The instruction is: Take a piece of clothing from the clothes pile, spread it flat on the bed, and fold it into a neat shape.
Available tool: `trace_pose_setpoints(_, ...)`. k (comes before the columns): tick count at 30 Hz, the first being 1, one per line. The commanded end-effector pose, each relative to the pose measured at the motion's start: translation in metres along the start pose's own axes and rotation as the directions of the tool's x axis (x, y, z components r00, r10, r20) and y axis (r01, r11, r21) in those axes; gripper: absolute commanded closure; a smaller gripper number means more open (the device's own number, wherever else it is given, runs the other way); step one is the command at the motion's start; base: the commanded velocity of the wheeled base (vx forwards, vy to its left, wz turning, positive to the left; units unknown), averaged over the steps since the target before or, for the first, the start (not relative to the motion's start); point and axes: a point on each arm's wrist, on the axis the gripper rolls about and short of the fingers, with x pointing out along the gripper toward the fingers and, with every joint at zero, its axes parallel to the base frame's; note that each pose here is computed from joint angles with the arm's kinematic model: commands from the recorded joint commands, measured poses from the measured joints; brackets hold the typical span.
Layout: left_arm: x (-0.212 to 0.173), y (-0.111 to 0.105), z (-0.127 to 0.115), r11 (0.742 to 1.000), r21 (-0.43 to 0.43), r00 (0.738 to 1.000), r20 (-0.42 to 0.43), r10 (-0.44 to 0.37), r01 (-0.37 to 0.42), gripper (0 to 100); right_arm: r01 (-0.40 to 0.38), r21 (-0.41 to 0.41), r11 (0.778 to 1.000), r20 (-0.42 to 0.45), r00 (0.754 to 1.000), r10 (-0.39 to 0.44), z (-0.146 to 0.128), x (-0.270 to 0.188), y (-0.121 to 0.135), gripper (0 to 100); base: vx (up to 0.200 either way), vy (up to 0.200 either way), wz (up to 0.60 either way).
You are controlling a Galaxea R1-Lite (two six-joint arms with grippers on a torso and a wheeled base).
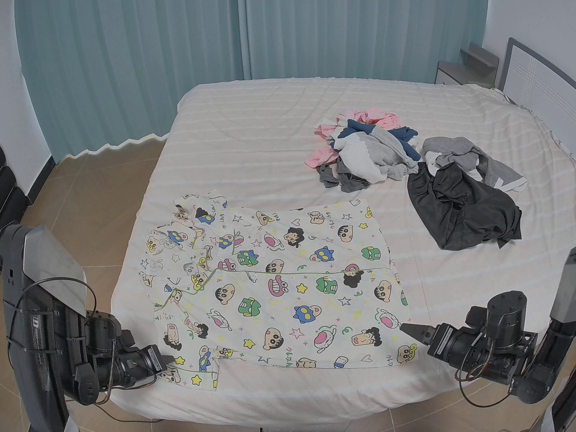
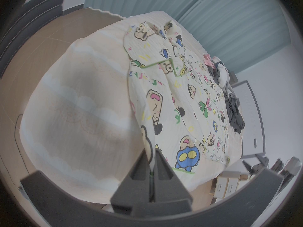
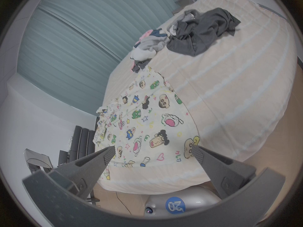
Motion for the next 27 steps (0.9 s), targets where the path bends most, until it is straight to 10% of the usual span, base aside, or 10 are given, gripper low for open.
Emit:
trace_pose_setpoints(1, -0.013, 0.007, 0.01, 0.995, -0.101, 0.998, 0.067, 0.017, -0.01, 100, 0.121, 0.013, 0.993, -0.112, 0.987, -0.119, -0.023, 0.024, -0.025, 0, 0.0, 0.0, 0.0)
trace_pose_setpoints(27, -0.039, 0.008, 0.012, 0.983, -0.182, 1.0, -0.015, 0.005, -0.007, 100, 0.194, 0.262, 0.945, -0.117, 0.979, -0.168, -0.028, 0.05, -0.042, 0, 0.0, 0.0, 0.0)
